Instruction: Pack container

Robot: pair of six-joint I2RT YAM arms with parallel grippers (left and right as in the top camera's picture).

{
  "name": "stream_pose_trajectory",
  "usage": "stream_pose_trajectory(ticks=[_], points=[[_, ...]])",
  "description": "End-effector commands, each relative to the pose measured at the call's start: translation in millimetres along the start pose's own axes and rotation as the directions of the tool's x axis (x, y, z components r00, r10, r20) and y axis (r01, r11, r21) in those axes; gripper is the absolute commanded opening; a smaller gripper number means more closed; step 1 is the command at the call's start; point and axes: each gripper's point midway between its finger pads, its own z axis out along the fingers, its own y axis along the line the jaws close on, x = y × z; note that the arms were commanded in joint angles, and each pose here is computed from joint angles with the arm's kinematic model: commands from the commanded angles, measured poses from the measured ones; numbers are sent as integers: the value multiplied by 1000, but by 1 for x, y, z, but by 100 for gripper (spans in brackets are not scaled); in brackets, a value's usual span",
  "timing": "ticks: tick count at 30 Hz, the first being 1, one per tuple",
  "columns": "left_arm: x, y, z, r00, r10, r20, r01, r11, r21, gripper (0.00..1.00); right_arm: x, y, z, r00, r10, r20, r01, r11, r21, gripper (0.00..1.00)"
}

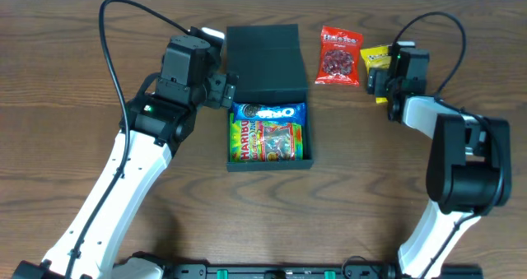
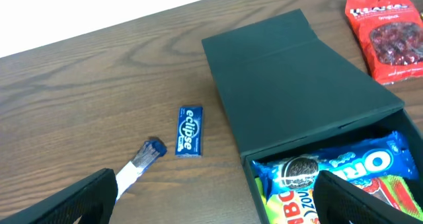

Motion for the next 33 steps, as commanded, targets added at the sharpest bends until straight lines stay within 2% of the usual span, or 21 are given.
stream_pose_trajectory(ticks=[1,4,8,11,14,17,24,28,33], points=[[-6,4,-4,999,-40,15,40,999,-7,95,19,-4,11,999,-7,-48,7,1000,6,63],[-4,4,-4,999,-39,11,39,999,-7,95,27,-6,15,998,-4,-69,4,1000,8,28],[-2,4,-7,999,-44,4,44,999,-8,95,27,-5,15,998,2,-70,-1,1000,8,1],[-4,6,-17,998,-63,15,63,998,-7,95,20,-6,10,998,5,-58,-4,1000,9,1],[-8,8,-35,996,-74,47,74,997,-6,95,-7,-9,-10,997,75,0,-75,997,10,2],[-14,12,-61,992,-80,95,80,997,-4,95,-51,-7,-57,990,111,84,-110,994,-11,1],[-14,17,-99,981,-128,149,129,992,4,95,-94,29,-148,983,69,168,-52,993,-103,1],[-10,20,-118,972,-161,169,162,987,12,95,-93,73,-191,980,138,141,-101,965,-241,1],[-3,22,-133,967,-187,171,187,982,17,95,-67,134,-219,975,221,-20,-210,891,-403,1]])
